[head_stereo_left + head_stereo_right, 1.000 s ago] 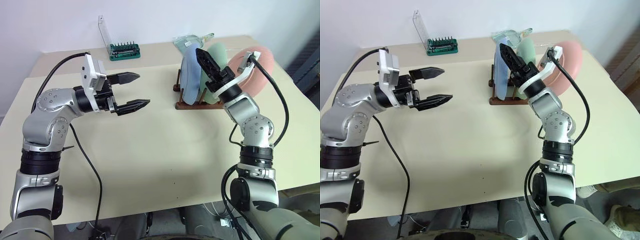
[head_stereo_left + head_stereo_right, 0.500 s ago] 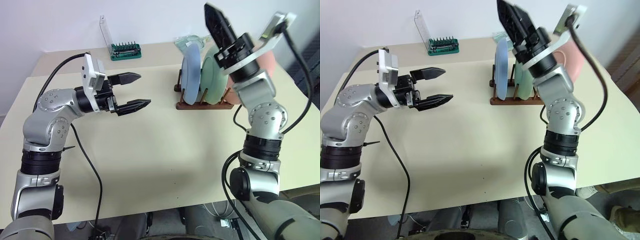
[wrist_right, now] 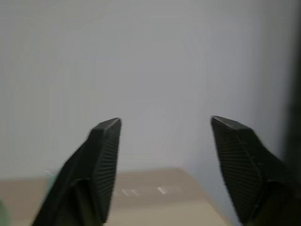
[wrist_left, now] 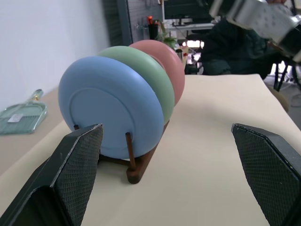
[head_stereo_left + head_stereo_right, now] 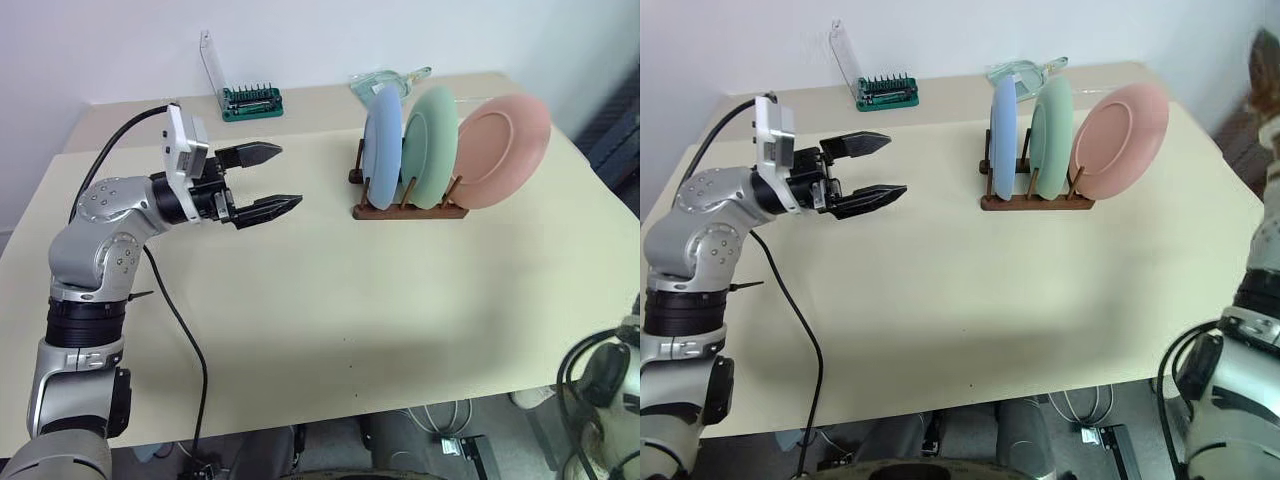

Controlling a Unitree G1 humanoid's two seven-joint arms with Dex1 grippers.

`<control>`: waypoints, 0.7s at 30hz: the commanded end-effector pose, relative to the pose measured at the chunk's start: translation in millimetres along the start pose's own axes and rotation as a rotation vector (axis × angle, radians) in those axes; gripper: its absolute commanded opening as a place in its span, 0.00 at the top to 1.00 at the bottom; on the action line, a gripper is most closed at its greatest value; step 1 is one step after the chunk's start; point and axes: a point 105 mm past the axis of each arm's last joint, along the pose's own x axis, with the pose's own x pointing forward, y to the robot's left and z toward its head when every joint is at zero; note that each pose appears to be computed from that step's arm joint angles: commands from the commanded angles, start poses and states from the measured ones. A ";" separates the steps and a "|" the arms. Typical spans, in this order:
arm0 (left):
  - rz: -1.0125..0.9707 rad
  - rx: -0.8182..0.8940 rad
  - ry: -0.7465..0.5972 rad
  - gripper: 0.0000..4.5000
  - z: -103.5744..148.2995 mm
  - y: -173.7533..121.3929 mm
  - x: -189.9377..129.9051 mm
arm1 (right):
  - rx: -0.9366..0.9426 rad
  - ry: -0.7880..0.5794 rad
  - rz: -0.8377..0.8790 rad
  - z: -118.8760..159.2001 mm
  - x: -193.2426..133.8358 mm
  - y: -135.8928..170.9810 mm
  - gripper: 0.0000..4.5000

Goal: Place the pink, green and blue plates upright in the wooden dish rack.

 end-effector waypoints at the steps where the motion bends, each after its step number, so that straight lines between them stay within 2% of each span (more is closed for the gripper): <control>1: -0.024 0.046 -0.033 0.00 14.7 -0.5 4.9 | -0.286 0.136 -0.079 -32.4 -21.3 -23.1 0.47; 4: -0.024 0.056 -0.033 0.00 15.1 -0.1 6.1 | -0.268 0.273 -0.063 -74.4 -35.1 -18.5 0.81; 5: -0.025 0.055 -0.031 0.00 15.2 -0.2 6.1 | -0.239 0.259 -0.038 -75.5 -34.7 -12.1 0.92; 6: -0.020 0.061 -0.027 0.00 15.3 0.6 5.7 | -0.239 0.247 -0.005 -75.3 -33.1 -4.8 0.99; 15: -0.017 0.064 -0.024 0.00 16.5 0.5 4.5 | -0.249 0.272 0.077 -86.4 -13.1 26.0 0.99; 21: -0.015 0.056 -0.025 0.00 16.7 -0.9 2.6 | -0.152 0.217 0.134 -74.6 -1.5 45.1 0.99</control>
